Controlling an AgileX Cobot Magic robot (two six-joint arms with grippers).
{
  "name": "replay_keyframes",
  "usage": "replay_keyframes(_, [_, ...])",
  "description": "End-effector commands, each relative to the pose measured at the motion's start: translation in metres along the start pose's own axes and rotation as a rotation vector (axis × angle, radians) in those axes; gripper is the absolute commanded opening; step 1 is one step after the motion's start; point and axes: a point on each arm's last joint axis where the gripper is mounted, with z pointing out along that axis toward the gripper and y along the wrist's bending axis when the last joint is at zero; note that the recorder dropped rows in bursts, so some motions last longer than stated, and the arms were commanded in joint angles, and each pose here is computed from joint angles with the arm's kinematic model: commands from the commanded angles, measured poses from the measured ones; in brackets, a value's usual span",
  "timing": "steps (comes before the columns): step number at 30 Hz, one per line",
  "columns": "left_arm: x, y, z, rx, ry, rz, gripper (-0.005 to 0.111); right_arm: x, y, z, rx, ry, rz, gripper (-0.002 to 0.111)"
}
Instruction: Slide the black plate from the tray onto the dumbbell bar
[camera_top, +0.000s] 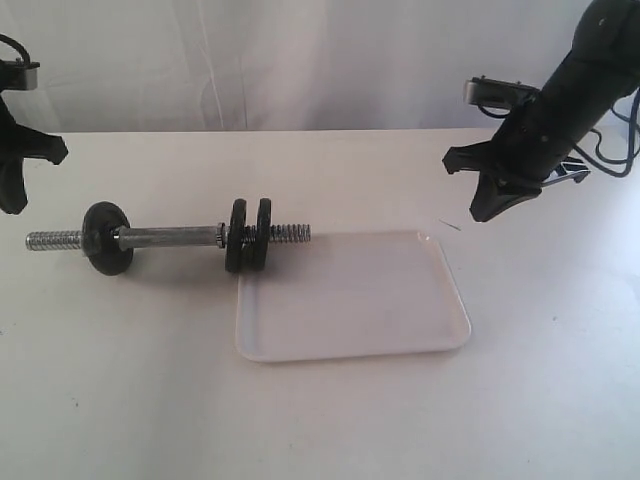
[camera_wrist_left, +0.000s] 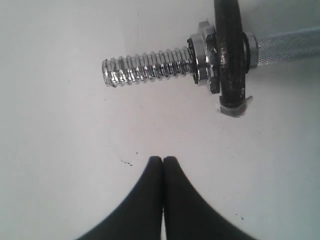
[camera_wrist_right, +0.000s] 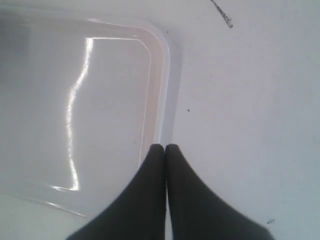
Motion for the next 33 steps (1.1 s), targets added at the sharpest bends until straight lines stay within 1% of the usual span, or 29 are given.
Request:
replay_keyframes(1, [0.01, -0.002, -0.004, 0.021, 0.011, -0.018, 0.0, 0.009, 0.003, -0.015, 0.012, -0.022, 0.003, 0.0])
replay_keyframes(6, [0.027, -0.005, -0.007, 0.019, 0.003, -0.019, 0.0, 0.021, 0.008, -0.031, 0.035, -0.057, -0.008, 0.0])
replay_keyframes(11, [0.044, -0.008, -0.019, 0.017, -0.007, -0.019, 0.0, 0.036, 0.013, -0.041, 0.037, -0.062, -0.007, 0.0])
replay_keyframes(15, [0.056, -0.011, -0.029, 0.039, -0.004, -0.027, 0.0, 0.049, 0.017, -0.052, 0.045, -0.066, -0.013, 0.0])
replay_keyframes(17, [0.063, -0.012, -0.035, 0.065, -0.001, -0.042, 0.0, 0.057, 0.02, -0.059, 0.05, -0.074, -0.018, 0.0])
replay_keyframes(20, [0.075, -0.009, -0.039, 0.101, -0.013, -0.075, 0.0, 0.07, 0.024, -0.072, 0.076, -0.091, -0.03, 0.0])
replay_keyframes(22, [0.085, -0.004, -0.042, 0.088, -0.021, -0.078, 0.0, 0.078, 0.025, -0.084, 0.117, -0.116, -0.032, 0.0])
replay_keyframes(24, [0.094, 0.002, -0.045, 0.049, -0.028, -0.088, 0.0, 0.086, 0.027, -0.097, 0.157, -0.14, -0.036, 0.0])
replay_keyframes(26, [0.102, 0.004, -0.049, 0.033, -0.035, -0.091, 0.0, 0.094, 0.028, -0.107, 0.183, -0.147, -0.027, 0.0])
replay_keyframes(29, [0.117, 0.001, -0.058, 0.017, -0.051, -0.073, 0.0, 0.105, 0.034, -0.121, 0.187, -0.156, -0.031, 0.0])
replay_keyframes(33, [0.139, -0.005, -0.075, -0.003, -0.128, -0.068, 0.0, 0.125, 0.043, -0.142, 0.189, -0.2, -0.022, 0.0])
